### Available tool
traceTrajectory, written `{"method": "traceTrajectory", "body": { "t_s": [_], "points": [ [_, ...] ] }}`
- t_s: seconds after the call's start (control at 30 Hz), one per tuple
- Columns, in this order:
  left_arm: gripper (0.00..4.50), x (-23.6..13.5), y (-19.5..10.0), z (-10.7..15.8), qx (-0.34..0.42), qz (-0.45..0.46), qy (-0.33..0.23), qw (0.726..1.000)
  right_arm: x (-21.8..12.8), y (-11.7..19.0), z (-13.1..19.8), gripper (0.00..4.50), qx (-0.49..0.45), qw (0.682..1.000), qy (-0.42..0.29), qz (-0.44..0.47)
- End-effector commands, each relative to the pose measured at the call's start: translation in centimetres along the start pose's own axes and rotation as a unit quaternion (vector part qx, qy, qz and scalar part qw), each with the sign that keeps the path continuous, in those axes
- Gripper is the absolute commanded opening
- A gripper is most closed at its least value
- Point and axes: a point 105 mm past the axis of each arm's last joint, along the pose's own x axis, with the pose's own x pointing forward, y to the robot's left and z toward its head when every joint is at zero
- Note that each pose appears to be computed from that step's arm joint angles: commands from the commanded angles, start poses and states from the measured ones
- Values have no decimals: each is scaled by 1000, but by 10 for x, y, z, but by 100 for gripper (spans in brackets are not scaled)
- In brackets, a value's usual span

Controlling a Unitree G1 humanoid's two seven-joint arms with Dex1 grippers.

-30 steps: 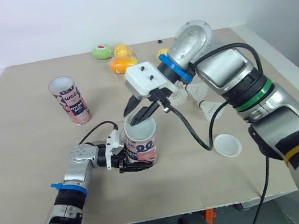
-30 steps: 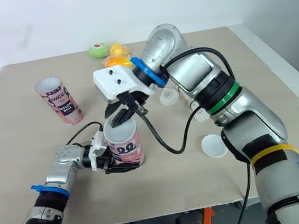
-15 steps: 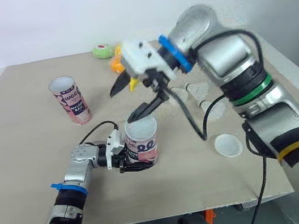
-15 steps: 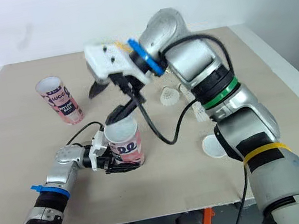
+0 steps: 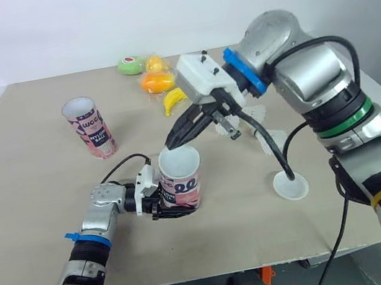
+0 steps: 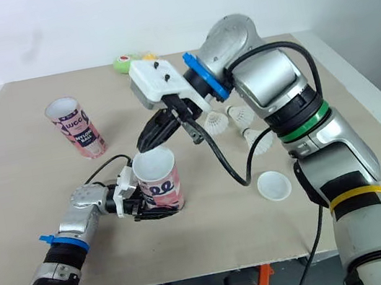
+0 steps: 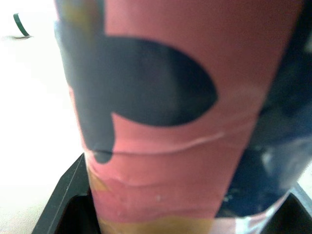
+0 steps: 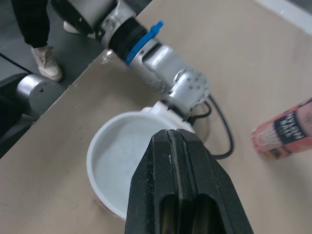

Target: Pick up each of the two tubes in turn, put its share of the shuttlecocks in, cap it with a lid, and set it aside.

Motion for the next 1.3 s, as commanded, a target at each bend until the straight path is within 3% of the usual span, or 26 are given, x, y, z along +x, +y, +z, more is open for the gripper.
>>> {"method": "traceTrajectory", "body": {
  "t_s": [0.03, 0.47, 0.57, 0.7, 0.8, 1.1, 1.13, 1.2, 1.27, 1.3],
  "points": [
    [279, 2, -10, -24, -47, -9, 33, 998, 11, 6, -3, 4, -19, 999, 20, 26],
    [279, 4, -11, -21, -45, -3, 25, 999, 42, 18, -42, 4, -20, 992, 96, 74],
    [279, 5, -11, -21, -46, -3, 23, 999, 37, 16, -32, 4, -20, 995, 72, 67],
    [279, 5, -11, -20, -49, 3, 15, 999, 8, 2, 16, 4, -3, 998, -53, 19],
    [279, 7, -8, -19, -47, 7, 9, 999, -19, -9, 37, 4, -2, 994, -102, -44],
    [279, 12, -5, -6, -39, 9, -32, 999, -64, 16, 34, 282, 23, 978, -135, -158],
    [338, 13, -4, -3, -35, 10, -40, 999, -67, 19, 30, 337, 35, 973, -141, -178],
    [354, 14, -3, 2, -35, 7, -51, 998, -69, 28, 18, 367, 67, 965, -149, -206],
    [431, 14, -3, 6, -33, 5, -61, 998, -67, 41, 1, 448, 107, 955, -147, -234],
    [441, 13, -3, 8, -32, 4, -65, 997, -66, 49, -8, 449, 129, 949, -149, -247]
  ]
}}
